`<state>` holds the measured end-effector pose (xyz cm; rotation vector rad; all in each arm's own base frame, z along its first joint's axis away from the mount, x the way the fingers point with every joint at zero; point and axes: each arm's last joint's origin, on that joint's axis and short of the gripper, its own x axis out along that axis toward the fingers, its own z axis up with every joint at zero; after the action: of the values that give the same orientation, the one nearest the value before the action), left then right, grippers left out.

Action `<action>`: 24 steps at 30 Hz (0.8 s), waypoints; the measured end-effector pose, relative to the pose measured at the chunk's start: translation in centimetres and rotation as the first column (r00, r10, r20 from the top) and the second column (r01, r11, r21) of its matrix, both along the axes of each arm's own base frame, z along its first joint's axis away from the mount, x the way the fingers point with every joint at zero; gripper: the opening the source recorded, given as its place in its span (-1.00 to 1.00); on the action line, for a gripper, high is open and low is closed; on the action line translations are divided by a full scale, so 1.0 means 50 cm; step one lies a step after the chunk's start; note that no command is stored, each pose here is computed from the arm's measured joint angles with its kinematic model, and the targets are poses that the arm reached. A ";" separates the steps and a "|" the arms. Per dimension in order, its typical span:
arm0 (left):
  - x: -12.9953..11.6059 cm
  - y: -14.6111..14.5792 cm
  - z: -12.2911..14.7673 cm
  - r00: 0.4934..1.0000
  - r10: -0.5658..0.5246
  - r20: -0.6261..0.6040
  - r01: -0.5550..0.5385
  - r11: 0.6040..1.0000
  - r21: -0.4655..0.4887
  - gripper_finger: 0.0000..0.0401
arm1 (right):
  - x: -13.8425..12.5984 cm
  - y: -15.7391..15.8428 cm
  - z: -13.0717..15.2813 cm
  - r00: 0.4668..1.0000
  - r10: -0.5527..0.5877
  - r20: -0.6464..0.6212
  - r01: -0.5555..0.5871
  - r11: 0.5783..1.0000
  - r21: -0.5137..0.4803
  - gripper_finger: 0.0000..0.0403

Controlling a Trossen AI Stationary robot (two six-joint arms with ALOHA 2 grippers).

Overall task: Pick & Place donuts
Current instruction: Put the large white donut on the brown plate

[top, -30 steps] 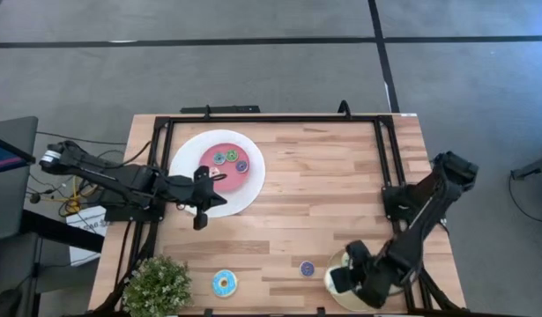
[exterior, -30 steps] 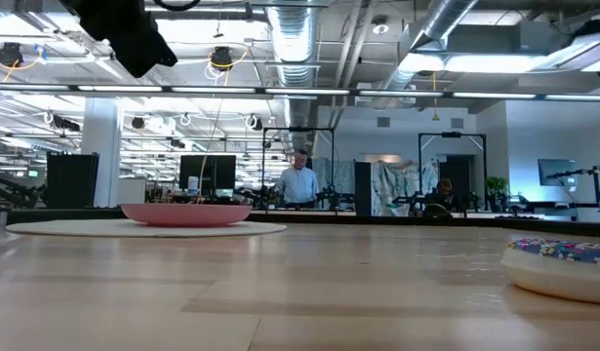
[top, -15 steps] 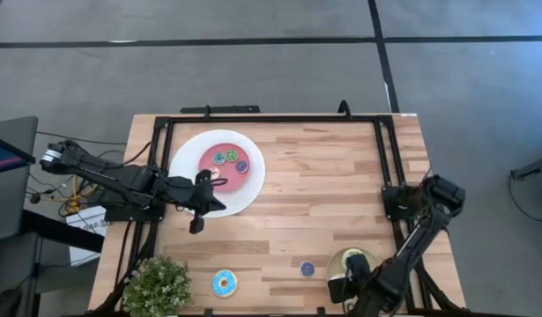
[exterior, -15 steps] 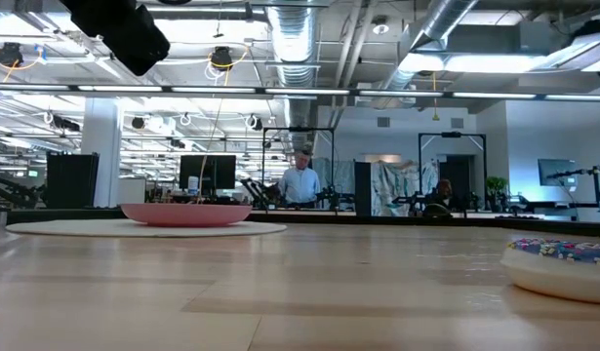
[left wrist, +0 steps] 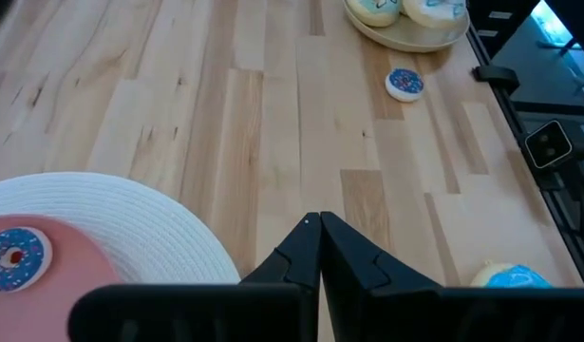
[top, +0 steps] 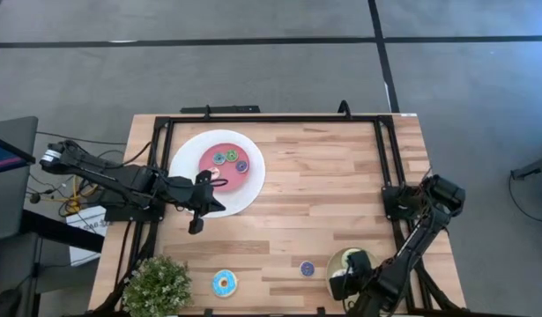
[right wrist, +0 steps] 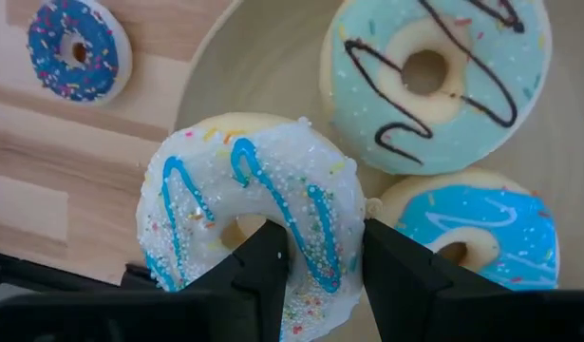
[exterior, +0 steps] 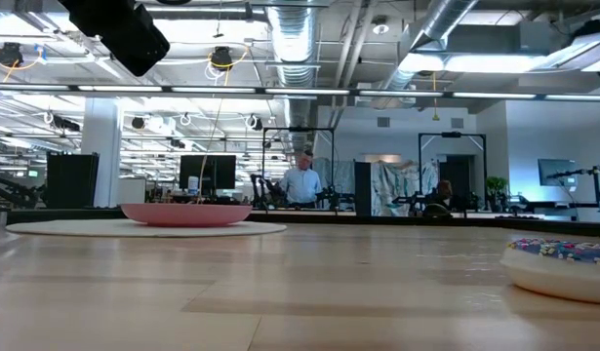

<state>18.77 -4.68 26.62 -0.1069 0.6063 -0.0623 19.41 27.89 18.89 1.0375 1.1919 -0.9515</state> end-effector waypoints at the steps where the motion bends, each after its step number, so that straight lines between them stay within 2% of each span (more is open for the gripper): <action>1: 0.000 0.000 0.000 1.000 0.002 0.000 -0.002 1.000 -0.003 -1.00 | -0.001 -0.001 0.000 1.000 0.001 -0.002 -0.001 1.000 -0.005 -0.42; 8: 0.000 0.000 0.000 1.000 0.012 -0.002 -0.012 1.000 -0.017 -1.00 | 0.001 0.003 0.000 0.996 0.088 -0.003 -0.088 0.996 0.010 -0.42; 15: 0.000 0.001 0.000 1.000 0.025 0.000 -0.025 1.000 -0.013 -1.00 | -0.005 -0.006 -0.010 0.995 0.089 -0.039 -0.090 0.996 -0.014 -0.43; 19: 0.000 0.001 0.000 1.000 0.029 -0.001 -0.029 0.999 -0.019 -1.00 | -0.001 0.000 -0.013 0.996 0.092 -0.013 -0.092 0.996 0.017 -0.43; 24: 0.000 0.001 0.000 0.999 0.039 -0.001 -0.039 0.999 -0.024 -1.00 | -0.003 -0.003 -0.014 0.991 0.130 -0.025 -0.130 0.991 0.000 -0.43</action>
<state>18.78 -4.63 26.63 -0.1423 0.6035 -0.0322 19.25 27.74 18.18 0.9369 1.2639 -0.8650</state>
